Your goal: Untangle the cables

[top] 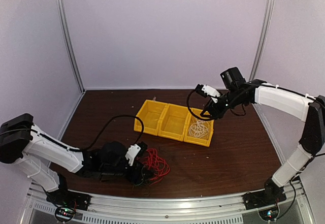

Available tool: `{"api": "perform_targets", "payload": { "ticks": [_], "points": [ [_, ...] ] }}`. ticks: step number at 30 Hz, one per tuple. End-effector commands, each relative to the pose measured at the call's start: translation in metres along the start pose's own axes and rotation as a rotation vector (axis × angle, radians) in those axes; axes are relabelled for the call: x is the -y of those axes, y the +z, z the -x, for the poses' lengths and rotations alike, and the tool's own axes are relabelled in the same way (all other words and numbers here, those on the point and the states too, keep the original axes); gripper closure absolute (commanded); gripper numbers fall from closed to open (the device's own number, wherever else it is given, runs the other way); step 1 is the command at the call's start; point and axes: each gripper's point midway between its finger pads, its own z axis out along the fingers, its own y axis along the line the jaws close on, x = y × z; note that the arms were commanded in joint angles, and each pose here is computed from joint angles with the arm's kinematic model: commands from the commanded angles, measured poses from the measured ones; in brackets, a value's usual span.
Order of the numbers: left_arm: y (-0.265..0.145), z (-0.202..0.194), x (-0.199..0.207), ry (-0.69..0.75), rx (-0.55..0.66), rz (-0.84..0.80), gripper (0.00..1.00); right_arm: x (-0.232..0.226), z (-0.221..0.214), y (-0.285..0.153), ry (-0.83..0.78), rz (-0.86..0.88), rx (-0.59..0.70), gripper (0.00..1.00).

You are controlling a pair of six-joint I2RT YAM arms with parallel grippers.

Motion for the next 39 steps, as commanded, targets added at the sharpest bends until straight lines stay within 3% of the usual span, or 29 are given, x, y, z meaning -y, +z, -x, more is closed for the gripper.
{"api": "perform_targets", "payload": {
  "ticks": [1,6,9,12,19,28,33,39],
  "points": [
    [-0.021,0.032,0.009,0.011,0.094,0.010,0.22,-0.058,-0.010,0.016,-0.090,0.174,-0.024,0.55],
    [-0.066,0.054,0.004,0.022,0.205,0.051,0.03,-0.132,-0.005,0.036,-0.219,0.352,-0.013,0.55],
    [-0.088,0.063,-0.009,-0.015,0.265,0.095,0.02,-0.155,0.005,0.057,-0.223,0.360,0.000,0.55],
    [-0.102,0.066,-0.026,-0.086,0.306,0.152,0.02,-0.183,0.011,0.072,-0.211,0.487,-0.029,0.55],
    [-0.104,0.049,-0.057,-0.189,0.268,0.285,0.03,-0.231,0.001,0.089,-0.299,0.570,-0.054,0.55],
    [-0.080,0.046,-0.051,-0.155,0.218,0.238,0.06,-0.240,-0.052,0.076,-0.430,0.496,-0.146,0.52],
    [-0.061,0.051,-0.048,-0.125,0.193,0.215,0.06,-0.227,-0.076,0.086,-0.393,0.396,-0.195,0.52],
    [-0.046,0.051,-0.046,-0.126,0.162,0.194,0.08,-0.238,-0.089,0.082,-0.366,0.464,-0.215,0.51]
  ]
}}
